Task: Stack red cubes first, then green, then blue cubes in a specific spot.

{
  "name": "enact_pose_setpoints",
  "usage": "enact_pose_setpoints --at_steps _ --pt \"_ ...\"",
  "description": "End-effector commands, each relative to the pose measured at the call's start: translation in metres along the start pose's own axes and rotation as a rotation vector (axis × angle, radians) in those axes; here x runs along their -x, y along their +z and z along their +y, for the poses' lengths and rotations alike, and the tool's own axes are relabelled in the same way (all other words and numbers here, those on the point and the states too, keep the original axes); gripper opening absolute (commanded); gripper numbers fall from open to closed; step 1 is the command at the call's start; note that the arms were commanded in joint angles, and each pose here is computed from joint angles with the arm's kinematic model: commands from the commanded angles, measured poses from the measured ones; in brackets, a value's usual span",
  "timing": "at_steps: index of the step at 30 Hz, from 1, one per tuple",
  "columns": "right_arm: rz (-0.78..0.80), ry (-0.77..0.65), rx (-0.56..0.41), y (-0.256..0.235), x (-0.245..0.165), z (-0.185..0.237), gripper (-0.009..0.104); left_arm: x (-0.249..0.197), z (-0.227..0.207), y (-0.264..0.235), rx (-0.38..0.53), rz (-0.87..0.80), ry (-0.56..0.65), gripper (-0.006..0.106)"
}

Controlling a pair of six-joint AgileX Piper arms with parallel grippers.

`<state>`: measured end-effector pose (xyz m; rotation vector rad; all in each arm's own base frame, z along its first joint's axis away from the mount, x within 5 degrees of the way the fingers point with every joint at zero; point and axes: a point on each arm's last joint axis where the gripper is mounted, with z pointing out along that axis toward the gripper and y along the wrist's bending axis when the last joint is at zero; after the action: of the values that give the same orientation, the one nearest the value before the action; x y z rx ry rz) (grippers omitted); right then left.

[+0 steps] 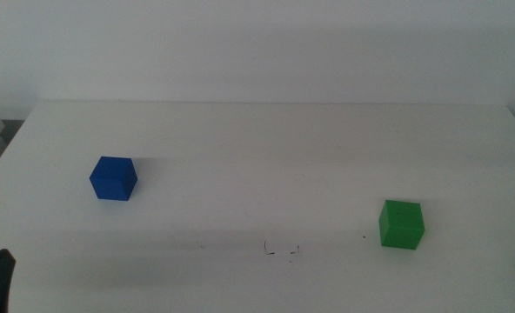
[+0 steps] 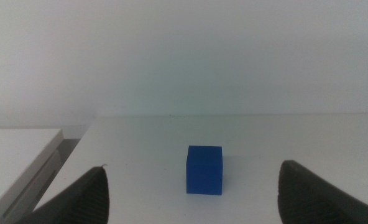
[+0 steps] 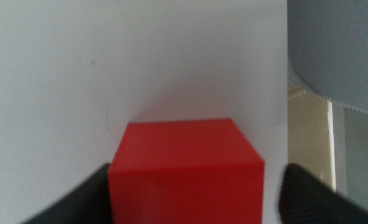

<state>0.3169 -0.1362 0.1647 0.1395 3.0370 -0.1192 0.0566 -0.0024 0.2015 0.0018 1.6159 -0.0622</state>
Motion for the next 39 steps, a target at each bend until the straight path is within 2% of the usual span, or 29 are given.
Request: enact_pose_setpoints --at_steps 1,2,4,6,9,13,18,21,27,31,34,39 --pt "-0.028 -0.006 -0.014 0.0 0.003 -0.004 0.058 0.001 0.0 0.0 0.002 -0.017 -0.002 0.091" --pt "-0.035 -0.008 -0.018 0.0 0.004 -0.004 0.047 0.001 0.0 0.0 0.002 -0.017 -0.002 0.091" --pt "-0.037 -0.008 -0.018 -0.001 0.004 -0.004 0.019 0.001 0.0 0.0 0.002 -0.017 -0.002 0.091" --pt "-0.029 -0.01 -0.016 -0.002 0.003 -0.003 -0.002 0.001 0.0 0.0 0.002 -0.017 -0.002 0.091" --pt "-0.095 -0.031 -0.032 -0.028 0.007 0.015 0.0 0.001 0.0 0.0 0.002 -0.017 -0.002 0.091" --pt "-0.209 0.073 -0.025 -0.085 0.011 0.057 0.0 0.001 0.0 0.0 0.002 -0.017 -0.002 0.091" --pt "-0.205 0.07 -0.048 -0.148 0.009 0.152 0.0 0.001 0.0 0.0 0.002 -0.017 -0.002 0.091" --pt "-0.222 0.063 -0.025 -0.164 0.003 0.212 0.0 0.001 0.0 0.0 0.002 -0.017 -0.002 0.091" --pt "-0.221 -0.034 0.065 -0.159 -0.012 0.323 0.0 0.001 0.0 0.0 0.002 -0.017 -0.002 0.091" --pt "-0.183 -0.097 0.123 -0.148 -0.019 0.375 0.002 0.001 0.0 0.0 0.002 -0.017 -0.002 0.091" --pt "-0.149 -0.118 0.146 -0.136 -0.022 0.4 0.002 0.001 0.0 0.0 0.002 -0.017 -0.002 0.091" --pt "-0.135 -0.133 0.098 -0.114 -0.022 0.414 0.002 0.001 0.0 0.0 0.002 -0.017 -0.002 0.091"
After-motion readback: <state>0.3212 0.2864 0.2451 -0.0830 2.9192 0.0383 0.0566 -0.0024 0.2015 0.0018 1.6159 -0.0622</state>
